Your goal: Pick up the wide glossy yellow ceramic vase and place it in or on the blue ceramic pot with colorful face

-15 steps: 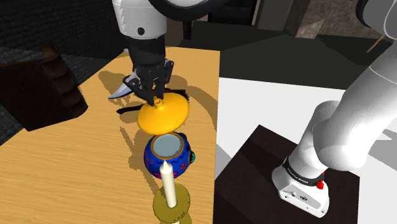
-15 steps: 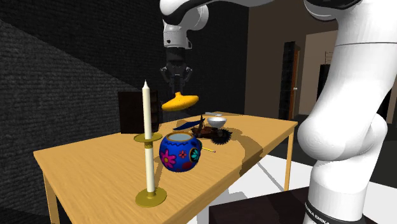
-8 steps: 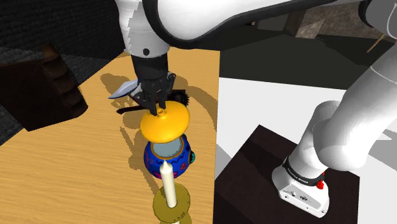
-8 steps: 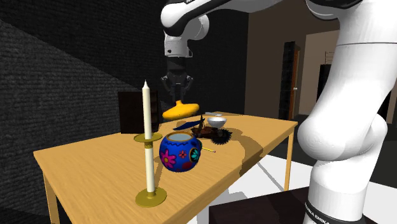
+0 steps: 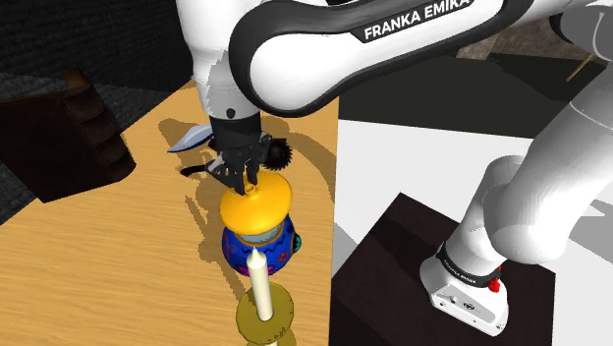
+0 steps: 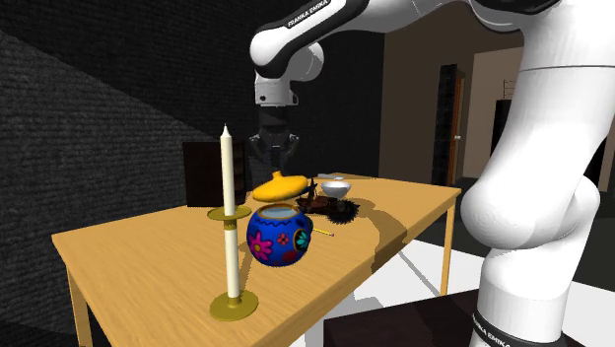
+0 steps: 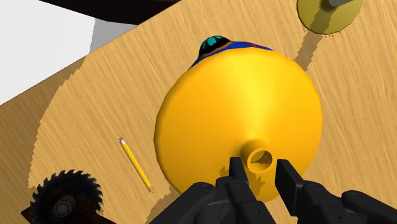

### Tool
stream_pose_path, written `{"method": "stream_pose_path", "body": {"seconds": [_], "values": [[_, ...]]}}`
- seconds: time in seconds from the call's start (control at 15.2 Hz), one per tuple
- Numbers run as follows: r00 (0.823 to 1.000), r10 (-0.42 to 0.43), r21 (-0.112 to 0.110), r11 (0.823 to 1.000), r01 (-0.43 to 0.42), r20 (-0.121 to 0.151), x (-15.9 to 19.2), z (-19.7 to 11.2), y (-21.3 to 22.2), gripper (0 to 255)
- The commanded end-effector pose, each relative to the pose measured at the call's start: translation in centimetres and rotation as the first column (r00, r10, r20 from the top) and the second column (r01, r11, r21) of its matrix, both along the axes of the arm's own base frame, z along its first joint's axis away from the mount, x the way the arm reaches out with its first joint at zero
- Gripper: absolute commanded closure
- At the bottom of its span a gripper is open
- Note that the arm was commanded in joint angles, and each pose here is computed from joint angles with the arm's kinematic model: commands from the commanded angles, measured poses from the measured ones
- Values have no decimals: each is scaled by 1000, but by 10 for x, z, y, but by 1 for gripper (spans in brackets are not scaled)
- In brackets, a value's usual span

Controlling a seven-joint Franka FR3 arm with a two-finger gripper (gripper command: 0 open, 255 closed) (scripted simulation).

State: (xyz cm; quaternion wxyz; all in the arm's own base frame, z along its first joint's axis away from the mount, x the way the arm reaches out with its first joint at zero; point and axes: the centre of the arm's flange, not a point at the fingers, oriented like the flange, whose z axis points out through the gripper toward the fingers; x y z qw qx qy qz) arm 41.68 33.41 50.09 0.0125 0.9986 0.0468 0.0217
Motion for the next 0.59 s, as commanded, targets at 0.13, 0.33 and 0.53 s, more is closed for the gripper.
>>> {"method": "stream_pose_path", "body": {"seconds": [0.13,0.33,0.53], "values": [[1000,0,0,1000,0,1,-1,-21,0,255],[1000,0,0,1000,0,1,-1,-30,0,255],[1000,0,0,1000,0,1,-1,-30,0,255]]}}
